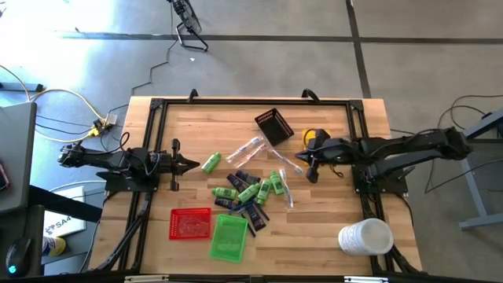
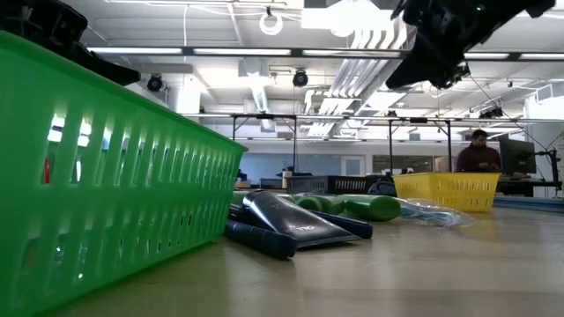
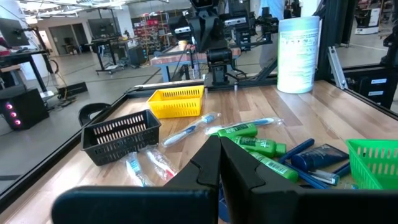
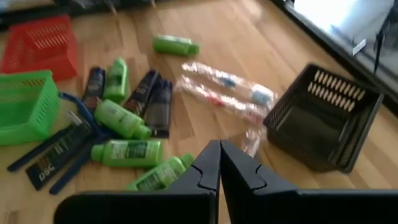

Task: Pick & Place Travel size toiletries
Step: Put the top right blue toothbrush into the yellow bin

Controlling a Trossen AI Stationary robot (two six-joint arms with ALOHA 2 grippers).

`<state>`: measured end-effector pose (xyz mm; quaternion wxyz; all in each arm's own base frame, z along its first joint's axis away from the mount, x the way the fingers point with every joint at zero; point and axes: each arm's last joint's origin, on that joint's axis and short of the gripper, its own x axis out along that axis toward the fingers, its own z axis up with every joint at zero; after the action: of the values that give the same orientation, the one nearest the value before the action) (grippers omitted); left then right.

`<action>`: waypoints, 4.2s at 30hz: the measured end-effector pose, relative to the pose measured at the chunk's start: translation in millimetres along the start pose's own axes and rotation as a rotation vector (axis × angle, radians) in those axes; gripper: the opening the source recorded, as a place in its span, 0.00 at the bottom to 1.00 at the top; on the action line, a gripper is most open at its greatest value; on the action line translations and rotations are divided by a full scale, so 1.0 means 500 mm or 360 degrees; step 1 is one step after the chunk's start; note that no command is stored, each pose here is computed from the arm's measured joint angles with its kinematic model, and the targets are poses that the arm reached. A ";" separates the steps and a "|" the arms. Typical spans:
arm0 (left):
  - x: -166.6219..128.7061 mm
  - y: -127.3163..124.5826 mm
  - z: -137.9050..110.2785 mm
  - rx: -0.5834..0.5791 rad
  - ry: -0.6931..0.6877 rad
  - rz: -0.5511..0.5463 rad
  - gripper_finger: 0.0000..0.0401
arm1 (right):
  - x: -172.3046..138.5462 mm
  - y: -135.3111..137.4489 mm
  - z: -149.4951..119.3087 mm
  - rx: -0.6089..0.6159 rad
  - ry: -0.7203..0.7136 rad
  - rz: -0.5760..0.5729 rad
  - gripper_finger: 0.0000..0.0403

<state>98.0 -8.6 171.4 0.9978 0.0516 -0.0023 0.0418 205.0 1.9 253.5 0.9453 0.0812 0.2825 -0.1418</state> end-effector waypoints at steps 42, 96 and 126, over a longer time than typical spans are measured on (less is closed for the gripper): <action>0.000 0.000 0.000 0.0003 0.0002 0.0000 0.01 | 0.196 0.037 -0.049 -0.0066 0.0717 -0.0324 0.10; 0.000 0.000 -0.001 0.0004 0.0009 -0.0001 0.01 | 0.272 -0.032 -0.125 -0.0044 0.0815 -0.0364 0.50; 0.000 0.000 -0.001 0.0005 0.0011 -0.0002 0.01 | 0.205 -0.028 -0.064 0.0000 0.0592 -0.0306 0.02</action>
<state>98.0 -8.6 170.7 0.9977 0.0530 0.0012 0.0414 266.1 -26.7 168.8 0.8589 0.0785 0.4587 -0.2139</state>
